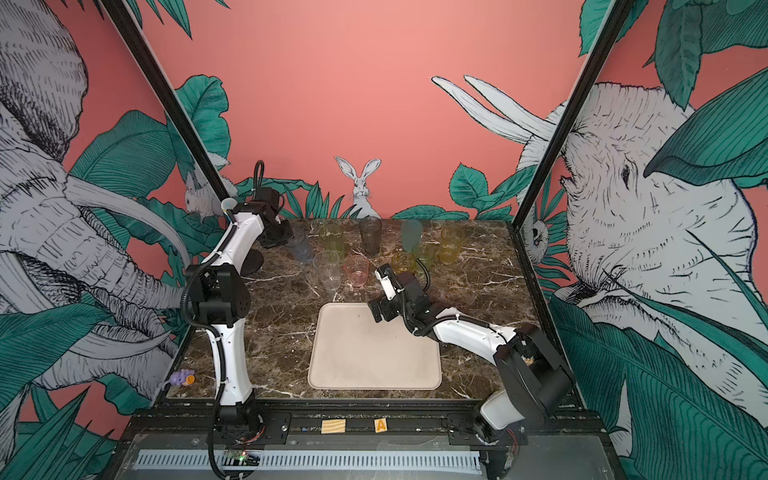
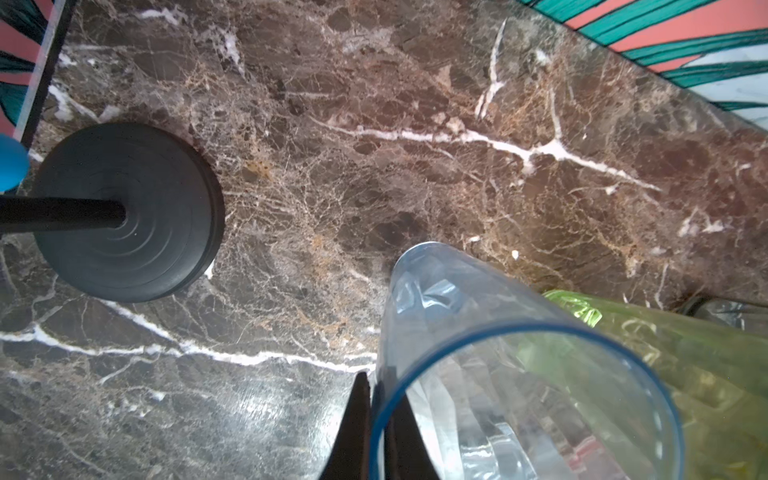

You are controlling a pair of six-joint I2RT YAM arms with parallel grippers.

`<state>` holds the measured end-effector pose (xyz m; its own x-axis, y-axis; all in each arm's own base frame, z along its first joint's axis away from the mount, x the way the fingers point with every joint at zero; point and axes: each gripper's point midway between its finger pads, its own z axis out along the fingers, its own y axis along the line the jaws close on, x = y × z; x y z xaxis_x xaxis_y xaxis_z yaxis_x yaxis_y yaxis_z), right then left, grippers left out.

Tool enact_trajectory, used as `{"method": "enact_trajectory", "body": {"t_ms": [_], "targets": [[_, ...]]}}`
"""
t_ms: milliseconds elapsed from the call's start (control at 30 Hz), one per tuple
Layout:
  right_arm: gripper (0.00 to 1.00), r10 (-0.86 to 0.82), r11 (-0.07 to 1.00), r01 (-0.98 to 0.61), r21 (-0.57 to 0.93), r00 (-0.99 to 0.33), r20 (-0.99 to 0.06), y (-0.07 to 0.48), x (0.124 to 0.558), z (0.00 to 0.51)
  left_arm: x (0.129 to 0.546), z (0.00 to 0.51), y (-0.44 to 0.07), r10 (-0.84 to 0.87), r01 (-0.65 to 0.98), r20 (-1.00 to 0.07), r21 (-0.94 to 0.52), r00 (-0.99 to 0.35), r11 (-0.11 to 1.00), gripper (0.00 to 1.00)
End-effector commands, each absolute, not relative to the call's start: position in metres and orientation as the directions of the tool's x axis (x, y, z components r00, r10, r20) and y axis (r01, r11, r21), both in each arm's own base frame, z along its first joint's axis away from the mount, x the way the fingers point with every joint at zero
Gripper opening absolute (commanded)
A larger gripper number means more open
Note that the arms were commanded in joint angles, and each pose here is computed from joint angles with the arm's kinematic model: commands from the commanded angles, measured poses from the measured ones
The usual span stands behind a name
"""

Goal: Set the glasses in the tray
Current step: 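Close the left gripper around the clear blue-rimmed tumbler's rim, then lift the blue-rimmed tumbler with the left gripper and carry it toward the tray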

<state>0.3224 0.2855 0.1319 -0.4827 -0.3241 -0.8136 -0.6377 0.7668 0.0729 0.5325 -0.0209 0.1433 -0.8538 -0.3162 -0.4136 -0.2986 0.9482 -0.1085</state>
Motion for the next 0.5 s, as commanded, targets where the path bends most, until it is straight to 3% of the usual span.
{"method": "enact_trajectory", "body": {"t_ms": [0,467], "targets": [[0.99,-0.314,0.764,-0.643,0.054,-0.444,-0.839,0.293,0.329,0.147,0.506,0.176,-0.011,-0.304,-0.3,-0.431,-0.079,-0.85,0.951,0.0],[0.99,-0.324,0.783,-0.621,0.036,-0.457,-0.828,0.29,0.333,0.144,0.424,0.208,-0.008,-0.252,-0.252,-0.423,-0.057,-0.871,0.966,0.0]]}}
